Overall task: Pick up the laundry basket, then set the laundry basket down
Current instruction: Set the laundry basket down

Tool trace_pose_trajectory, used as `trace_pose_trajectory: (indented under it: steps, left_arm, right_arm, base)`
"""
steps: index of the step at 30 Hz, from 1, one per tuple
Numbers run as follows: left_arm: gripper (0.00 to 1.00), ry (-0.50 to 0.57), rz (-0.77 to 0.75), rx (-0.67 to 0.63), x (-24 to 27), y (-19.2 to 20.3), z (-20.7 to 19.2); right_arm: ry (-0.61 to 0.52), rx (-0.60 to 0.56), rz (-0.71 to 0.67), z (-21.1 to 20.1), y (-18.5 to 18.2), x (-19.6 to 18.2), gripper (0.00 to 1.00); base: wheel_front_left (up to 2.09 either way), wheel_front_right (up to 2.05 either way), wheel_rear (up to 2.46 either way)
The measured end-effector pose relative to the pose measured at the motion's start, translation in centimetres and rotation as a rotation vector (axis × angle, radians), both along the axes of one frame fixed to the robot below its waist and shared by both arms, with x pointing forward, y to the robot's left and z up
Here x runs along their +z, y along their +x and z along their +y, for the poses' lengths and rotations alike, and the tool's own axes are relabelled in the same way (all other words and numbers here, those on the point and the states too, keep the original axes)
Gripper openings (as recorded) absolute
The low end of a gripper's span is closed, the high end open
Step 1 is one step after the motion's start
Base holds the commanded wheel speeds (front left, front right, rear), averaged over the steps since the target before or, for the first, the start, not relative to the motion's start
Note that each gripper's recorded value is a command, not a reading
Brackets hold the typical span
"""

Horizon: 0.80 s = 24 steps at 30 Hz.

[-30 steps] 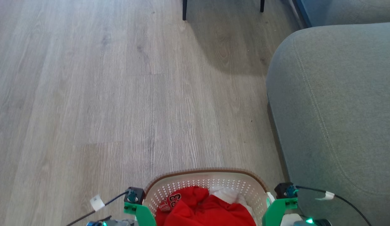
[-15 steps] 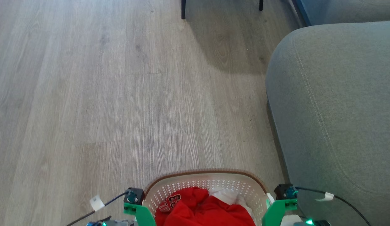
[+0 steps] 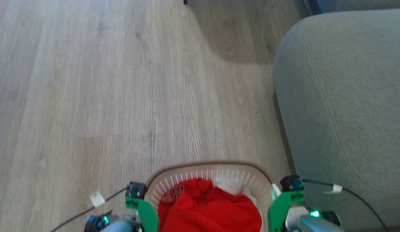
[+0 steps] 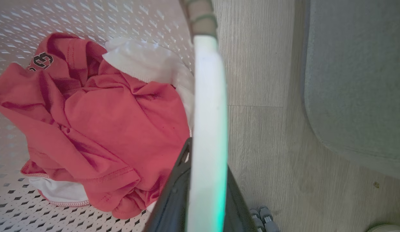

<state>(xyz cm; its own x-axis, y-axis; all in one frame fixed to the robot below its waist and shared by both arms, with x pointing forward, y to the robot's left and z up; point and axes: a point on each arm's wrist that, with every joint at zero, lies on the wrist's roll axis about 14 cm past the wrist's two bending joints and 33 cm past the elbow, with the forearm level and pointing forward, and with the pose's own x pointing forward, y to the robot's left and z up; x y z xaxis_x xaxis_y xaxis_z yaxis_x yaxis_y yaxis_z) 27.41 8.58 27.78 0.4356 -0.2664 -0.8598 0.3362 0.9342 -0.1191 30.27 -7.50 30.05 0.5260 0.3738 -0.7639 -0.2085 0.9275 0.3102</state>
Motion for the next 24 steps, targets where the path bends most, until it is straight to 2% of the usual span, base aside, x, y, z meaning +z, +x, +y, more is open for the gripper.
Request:
trace_pose_trajectory:
  steps: [15, 18, 24]
  left_arm:
    - [0.00, 0.013, -0.083, -0.050, -0.2, 9.7, -0.6]
    - [0.00, 0.014, -0.101, -0.051, -1.0, 12.8, -0.7]
    - [0.00, 0.014, -0.104, -0.046, -3.1, 16.1, -0.7]
  right_arm:
    - [-0.030, 0.018, -0.072, -0.3, 9.5, -0.1, 0.00]
    - [-0.032, 0.021, -0.096, -0.2, 12.6, -0.8, 0.00]
    - [-0.027, 0.018, -0.093, 0.1, 16.1, -3.1, 0.00]
  base:
    - [0.00, 0.00, 0.00]
    - [0.00, 0.00, 0.00]
    - [0.00, 0.00, 0.00]
